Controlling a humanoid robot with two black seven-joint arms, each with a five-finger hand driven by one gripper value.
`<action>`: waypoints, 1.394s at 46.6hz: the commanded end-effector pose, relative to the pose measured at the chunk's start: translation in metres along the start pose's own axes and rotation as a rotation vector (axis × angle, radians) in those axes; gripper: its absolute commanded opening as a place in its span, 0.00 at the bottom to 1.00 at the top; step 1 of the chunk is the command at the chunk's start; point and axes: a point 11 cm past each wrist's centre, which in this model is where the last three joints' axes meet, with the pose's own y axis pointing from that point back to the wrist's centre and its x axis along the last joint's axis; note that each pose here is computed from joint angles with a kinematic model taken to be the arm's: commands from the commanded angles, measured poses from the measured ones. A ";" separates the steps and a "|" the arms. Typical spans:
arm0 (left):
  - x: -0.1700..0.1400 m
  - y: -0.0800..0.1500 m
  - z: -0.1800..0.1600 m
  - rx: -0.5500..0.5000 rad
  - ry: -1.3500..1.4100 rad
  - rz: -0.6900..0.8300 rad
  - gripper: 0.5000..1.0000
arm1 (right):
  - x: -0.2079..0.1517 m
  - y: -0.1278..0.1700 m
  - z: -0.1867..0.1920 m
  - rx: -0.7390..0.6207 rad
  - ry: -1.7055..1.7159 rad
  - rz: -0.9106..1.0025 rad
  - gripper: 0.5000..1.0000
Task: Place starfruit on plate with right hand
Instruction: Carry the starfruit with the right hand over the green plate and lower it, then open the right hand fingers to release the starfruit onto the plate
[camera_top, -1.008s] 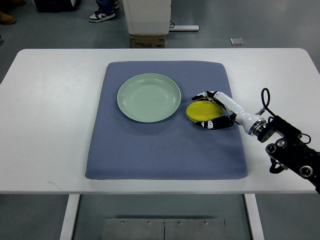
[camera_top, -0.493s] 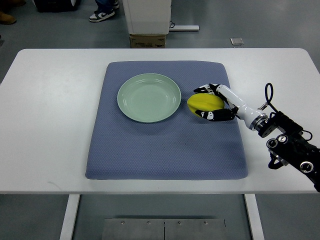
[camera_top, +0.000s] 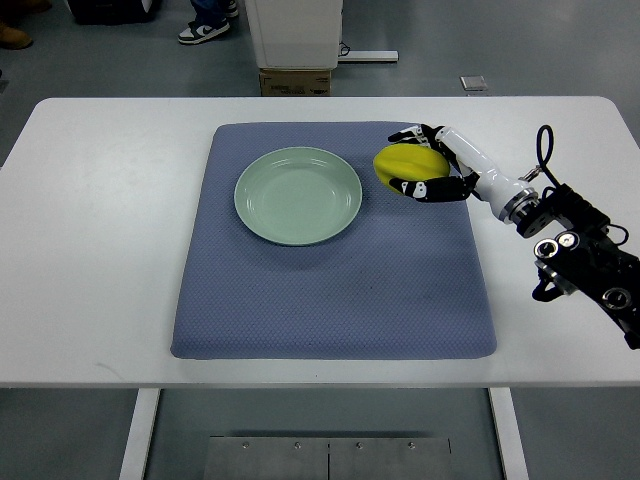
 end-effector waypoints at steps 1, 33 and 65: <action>0.000 0.000 0.000 0.000 0.000 -0.001 1.00 | -0.002 -0.008 -0.008 0.004 -0.011 -0.001 0.00; 0.000 0.000 0.000 0.000 0.000 0.001 1.00 | -0.089 -0.067 -0.071 0.071 -0.014 -0.165 0.00; 0.000 0.000 0.000 0.000 0.000 0.001 1.00 | -0.105 -0.064 -0.044 -0.005 0.116 -0.236 0.00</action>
